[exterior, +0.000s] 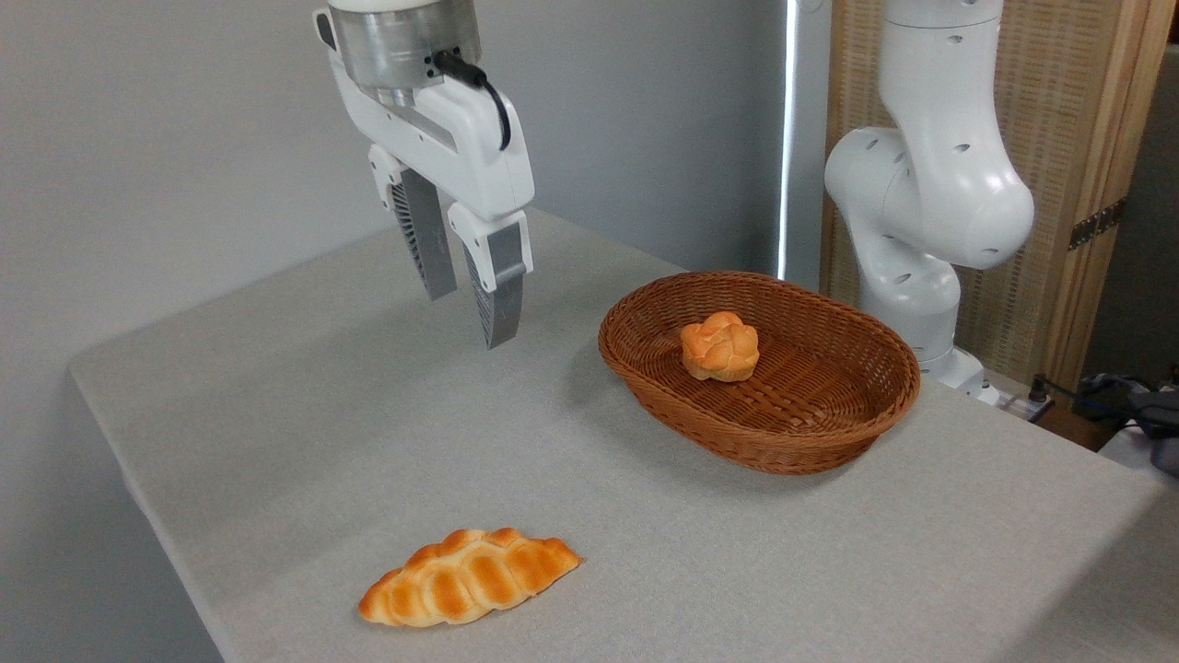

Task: Put bread into the basket

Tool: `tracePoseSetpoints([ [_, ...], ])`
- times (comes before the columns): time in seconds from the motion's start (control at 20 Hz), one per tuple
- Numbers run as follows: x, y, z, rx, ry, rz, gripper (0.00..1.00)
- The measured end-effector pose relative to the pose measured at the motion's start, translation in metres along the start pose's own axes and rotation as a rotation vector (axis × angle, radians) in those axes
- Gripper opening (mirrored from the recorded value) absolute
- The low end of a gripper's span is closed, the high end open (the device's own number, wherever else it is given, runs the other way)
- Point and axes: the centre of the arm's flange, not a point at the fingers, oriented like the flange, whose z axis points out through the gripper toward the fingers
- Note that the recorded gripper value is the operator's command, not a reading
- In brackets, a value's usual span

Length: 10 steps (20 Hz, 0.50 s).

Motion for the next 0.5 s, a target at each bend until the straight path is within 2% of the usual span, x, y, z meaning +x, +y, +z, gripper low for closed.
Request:
tracePoseSetpoints([
  [0.2, 0.019, 0.021, 0.0, 0.063, -0.054, 0.031, 1.0],
  [0.5, 0.021, 0.023, 0.001, 0.076, -0.065, 0.037, 1.0],
])
